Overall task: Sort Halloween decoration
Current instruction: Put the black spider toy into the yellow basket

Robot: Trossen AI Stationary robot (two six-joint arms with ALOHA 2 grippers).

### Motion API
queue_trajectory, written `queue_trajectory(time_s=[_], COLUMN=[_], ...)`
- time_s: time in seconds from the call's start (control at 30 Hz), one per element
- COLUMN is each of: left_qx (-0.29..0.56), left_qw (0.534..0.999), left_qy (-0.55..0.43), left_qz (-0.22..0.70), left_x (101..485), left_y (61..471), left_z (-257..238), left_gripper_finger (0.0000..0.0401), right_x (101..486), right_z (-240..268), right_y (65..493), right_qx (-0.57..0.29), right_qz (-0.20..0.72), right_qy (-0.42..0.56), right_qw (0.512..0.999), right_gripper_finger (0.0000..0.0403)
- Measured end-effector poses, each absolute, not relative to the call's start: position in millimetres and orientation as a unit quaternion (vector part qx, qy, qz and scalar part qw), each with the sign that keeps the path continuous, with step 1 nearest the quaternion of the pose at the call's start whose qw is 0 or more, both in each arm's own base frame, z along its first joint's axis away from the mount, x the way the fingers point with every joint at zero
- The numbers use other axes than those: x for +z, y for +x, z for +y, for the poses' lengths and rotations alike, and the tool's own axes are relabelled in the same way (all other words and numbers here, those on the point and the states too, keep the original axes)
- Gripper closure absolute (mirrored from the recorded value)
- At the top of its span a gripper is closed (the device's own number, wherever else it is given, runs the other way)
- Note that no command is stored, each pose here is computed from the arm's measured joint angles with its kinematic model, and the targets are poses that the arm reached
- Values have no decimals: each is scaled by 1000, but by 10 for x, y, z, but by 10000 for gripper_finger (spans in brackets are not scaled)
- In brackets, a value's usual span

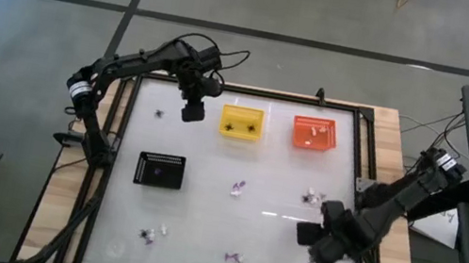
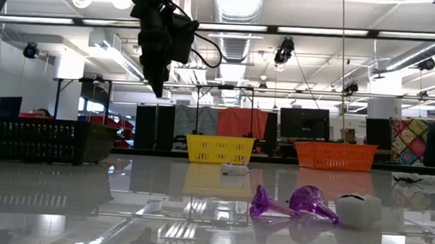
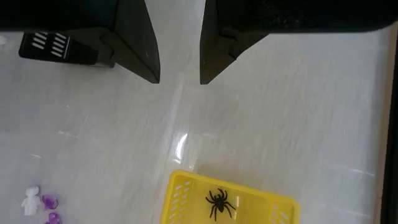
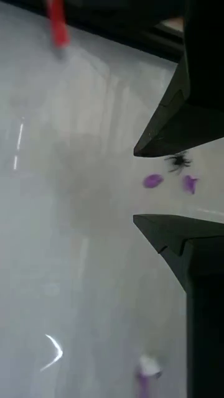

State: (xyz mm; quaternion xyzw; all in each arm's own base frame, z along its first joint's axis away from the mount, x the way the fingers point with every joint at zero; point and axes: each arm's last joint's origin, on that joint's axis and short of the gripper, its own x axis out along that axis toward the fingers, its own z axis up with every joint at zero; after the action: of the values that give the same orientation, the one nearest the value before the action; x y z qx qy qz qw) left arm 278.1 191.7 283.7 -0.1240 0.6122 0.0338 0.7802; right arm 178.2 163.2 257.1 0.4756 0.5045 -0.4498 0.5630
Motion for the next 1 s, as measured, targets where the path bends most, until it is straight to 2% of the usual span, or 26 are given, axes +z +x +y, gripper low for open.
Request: queue_trajectory(time_s=[0.53, 1.0], left_qx=[42, 14], left_qw=[762, 761], left_qy=[-154, -133], left_qz=[628, 634], left_x=[2828, 2825], left_y=[2763, 2922], left_z=[1861, 1603], left_gripper_finger=[306, 306], right_x=[1943, 1629], right_z=[2299, 2483], right_y=[1609, 1540], right_qx=[-441, -459], right_qz=[543, 565], right_qy=[469, 433], right_qw=[539, 531], right_gripper_finger=[252, 252])
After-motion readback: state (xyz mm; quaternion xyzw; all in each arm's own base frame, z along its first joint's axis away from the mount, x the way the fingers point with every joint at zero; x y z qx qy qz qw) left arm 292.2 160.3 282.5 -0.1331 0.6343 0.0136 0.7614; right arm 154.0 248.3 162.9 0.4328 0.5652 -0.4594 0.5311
